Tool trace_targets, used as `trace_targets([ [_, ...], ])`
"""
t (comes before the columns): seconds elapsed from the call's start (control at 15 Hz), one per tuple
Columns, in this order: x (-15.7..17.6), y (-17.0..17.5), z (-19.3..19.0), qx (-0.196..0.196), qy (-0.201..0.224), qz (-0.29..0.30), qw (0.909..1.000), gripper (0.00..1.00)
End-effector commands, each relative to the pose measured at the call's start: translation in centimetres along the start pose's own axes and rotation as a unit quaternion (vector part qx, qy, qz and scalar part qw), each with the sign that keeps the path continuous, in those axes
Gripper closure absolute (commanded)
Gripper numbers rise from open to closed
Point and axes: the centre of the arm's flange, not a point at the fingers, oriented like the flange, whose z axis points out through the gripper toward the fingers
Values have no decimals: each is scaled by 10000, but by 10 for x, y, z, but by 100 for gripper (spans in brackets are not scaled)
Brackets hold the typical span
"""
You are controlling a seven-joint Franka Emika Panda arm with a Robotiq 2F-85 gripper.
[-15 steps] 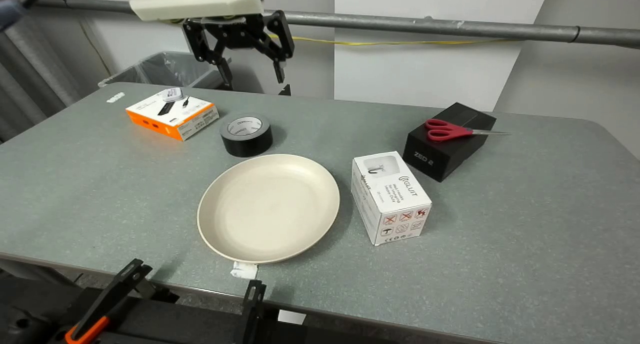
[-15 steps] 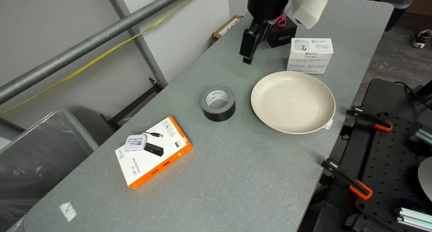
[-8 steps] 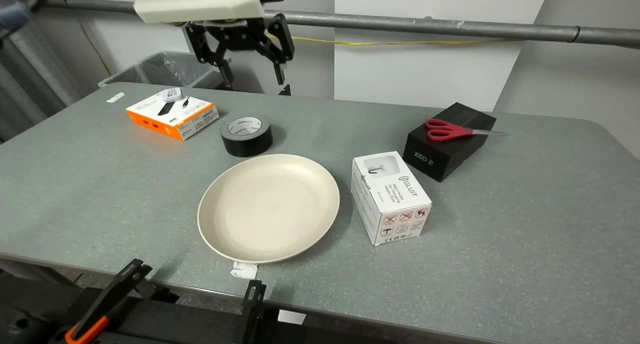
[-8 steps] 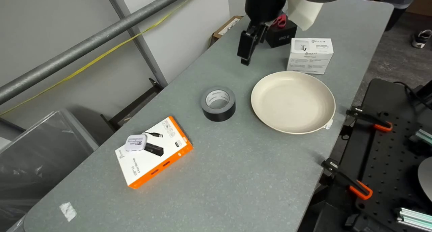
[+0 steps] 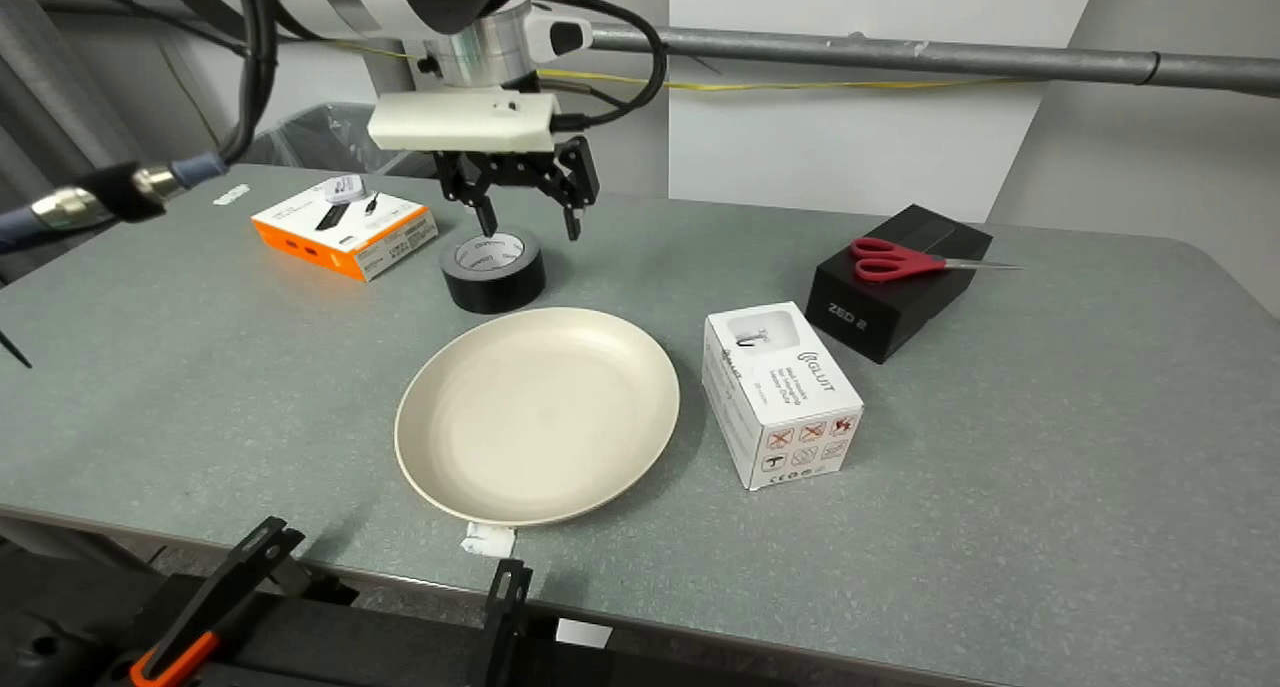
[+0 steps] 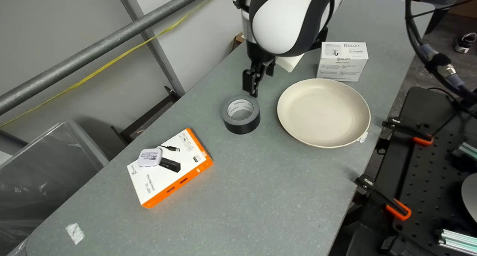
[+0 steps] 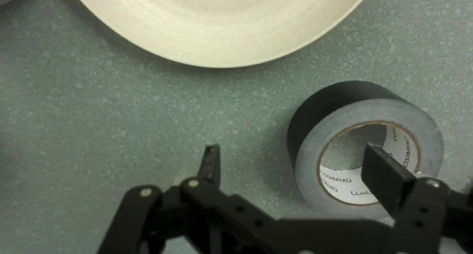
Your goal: Put the black masking tape on the plate
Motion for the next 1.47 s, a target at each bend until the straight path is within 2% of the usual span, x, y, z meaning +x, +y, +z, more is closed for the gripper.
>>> trace_targets([
  [0.0,39,-10,38,94,40,111,9999,0],
  [0.2,49,-19,59,140,-56,80,9999,0],
  [0.27,51,-21,65,162,-86,58,9998,16],
  [0.33,53,-23,71,180,-96,37,9998,26],
  [0.53,55,-26,75,232,-101,22,9997,51],
  [0.93,59,-16,46,477,-60,290,9984,95],
  [1.0,58,-13,38,535,-66,359,9979,97],
  [1.07,55,-11,30,577,-60,419,9974,94],
  [1.4,1,19,-36,411,-60,545,9976,94],
])
